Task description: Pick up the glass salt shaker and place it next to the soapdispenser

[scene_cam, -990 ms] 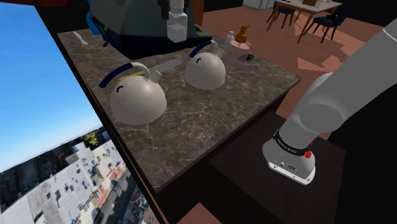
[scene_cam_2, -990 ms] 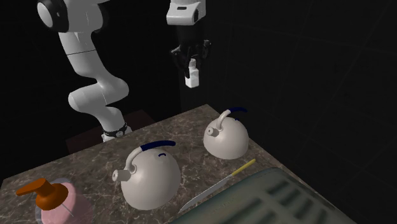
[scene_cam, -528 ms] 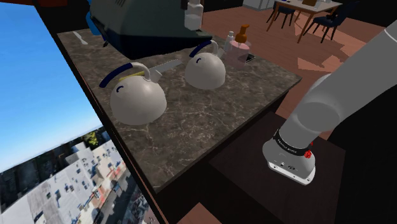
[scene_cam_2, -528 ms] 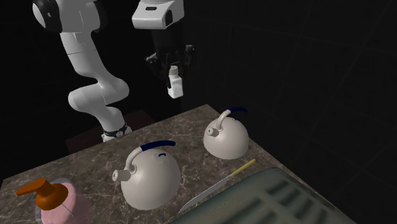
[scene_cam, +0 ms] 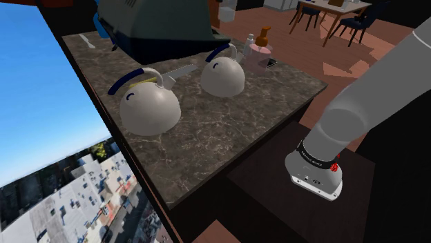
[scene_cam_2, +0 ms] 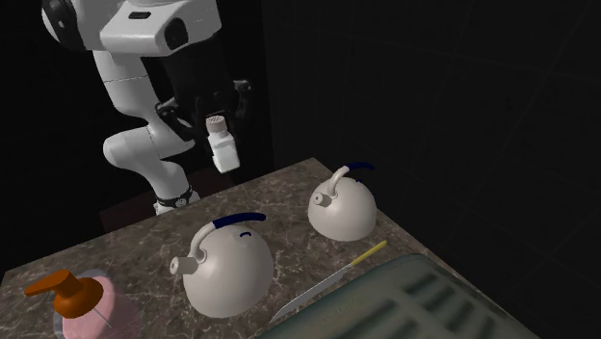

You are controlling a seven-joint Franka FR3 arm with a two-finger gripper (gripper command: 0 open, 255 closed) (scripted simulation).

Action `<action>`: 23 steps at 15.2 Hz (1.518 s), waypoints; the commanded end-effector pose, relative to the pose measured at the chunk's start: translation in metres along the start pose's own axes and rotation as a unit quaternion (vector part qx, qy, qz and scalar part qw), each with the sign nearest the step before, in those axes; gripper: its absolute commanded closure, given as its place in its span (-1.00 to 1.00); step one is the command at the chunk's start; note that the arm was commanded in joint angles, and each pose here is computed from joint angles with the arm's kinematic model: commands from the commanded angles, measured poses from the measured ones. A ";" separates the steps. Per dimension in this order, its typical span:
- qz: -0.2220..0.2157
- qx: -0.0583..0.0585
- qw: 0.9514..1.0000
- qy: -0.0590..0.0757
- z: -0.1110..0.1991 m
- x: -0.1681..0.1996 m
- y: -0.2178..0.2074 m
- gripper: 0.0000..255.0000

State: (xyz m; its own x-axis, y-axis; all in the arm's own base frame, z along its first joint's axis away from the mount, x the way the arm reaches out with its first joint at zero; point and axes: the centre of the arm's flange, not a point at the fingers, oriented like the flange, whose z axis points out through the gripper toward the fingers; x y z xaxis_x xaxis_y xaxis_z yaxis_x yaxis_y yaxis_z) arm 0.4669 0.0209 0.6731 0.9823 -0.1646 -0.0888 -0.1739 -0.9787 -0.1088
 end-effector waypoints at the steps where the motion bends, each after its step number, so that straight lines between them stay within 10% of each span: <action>1: -0.001 0.000 1.000 0.000 -0.001 0.011 0.025 1.00; 23: -0.001 0.000 1.000 0.000 -0.020 0.111 0.258 1.00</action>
State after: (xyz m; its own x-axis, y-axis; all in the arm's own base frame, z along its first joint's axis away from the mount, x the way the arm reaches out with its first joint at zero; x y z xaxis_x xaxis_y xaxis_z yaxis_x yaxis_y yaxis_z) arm 0.5320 -0.2508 0.6601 0.9824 -0.1639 -0.0892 -0.1732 -0.9788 -0.1089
